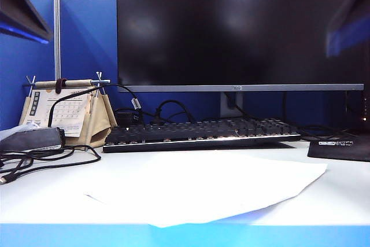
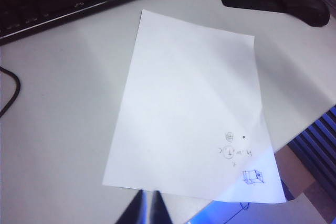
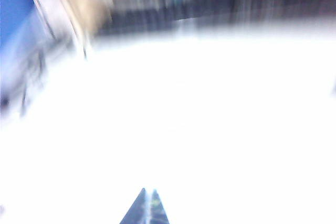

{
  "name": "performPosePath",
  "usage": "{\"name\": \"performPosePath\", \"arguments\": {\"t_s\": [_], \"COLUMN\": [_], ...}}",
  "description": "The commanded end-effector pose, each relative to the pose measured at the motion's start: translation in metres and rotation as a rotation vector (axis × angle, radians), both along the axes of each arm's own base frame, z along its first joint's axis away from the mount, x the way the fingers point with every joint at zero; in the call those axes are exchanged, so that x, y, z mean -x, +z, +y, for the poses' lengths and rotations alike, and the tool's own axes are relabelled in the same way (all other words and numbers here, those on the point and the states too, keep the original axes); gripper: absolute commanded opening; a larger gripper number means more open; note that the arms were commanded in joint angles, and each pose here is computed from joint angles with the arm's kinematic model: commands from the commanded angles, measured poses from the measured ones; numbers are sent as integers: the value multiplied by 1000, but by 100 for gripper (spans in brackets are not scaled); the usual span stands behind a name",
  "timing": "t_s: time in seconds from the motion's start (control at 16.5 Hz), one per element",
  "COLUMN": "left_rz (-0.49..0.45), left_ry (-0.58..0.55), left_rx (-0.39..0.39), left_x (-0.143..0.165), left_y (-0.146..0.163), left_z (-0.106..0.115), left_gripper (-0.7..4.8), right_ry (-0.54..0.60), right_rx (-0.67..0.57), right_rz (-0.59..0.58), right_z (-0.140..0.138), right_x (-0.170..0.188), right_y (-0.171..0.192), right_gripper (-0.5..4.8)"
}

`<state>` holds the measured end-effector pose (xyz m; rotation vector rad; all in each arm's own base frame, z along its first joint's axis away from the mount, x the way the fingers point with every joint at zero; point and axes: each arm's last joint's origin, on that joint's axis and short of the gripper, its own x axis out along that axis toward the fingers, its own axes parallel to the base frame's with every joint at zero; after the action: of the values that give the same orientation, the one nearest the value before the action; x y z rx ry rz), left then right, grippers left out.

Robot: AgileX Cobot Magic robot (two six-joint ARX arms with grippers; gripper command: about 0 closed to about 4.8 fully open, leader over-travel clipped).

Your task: Put a wrinkled paper upside down.

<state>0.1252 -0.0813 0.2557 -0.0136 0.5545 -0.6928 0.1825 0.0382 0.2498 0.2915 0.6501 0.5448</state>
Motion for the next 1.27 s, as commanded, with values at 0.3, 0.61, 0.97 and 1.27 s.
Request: {"name": "performPosePath", "arguments": {"t_s": [0.3,0.61,0.97,1.27], "left_rz": [-14,-16,-16,-16], "left_ry": [-3,-2,-3,-3], "left_rx": [6,6,7,7], "left_x": [-1,-2,-2,-2], "left_y": [2,2,2,2], "left_z": [-1,-1,-1,-1], "left_gripper": [30,30,30,30], "right_ry": [327,412,198,214], "right_rx": [-267,-188,-338,-328], "right_rz": [521,686,629,766], "right_z": [36,66,81,79], "right_x": [-25,1,8,17], "right_y": [-61,-72,-93,-99], "right_gripper": [315,316,316,317]}}
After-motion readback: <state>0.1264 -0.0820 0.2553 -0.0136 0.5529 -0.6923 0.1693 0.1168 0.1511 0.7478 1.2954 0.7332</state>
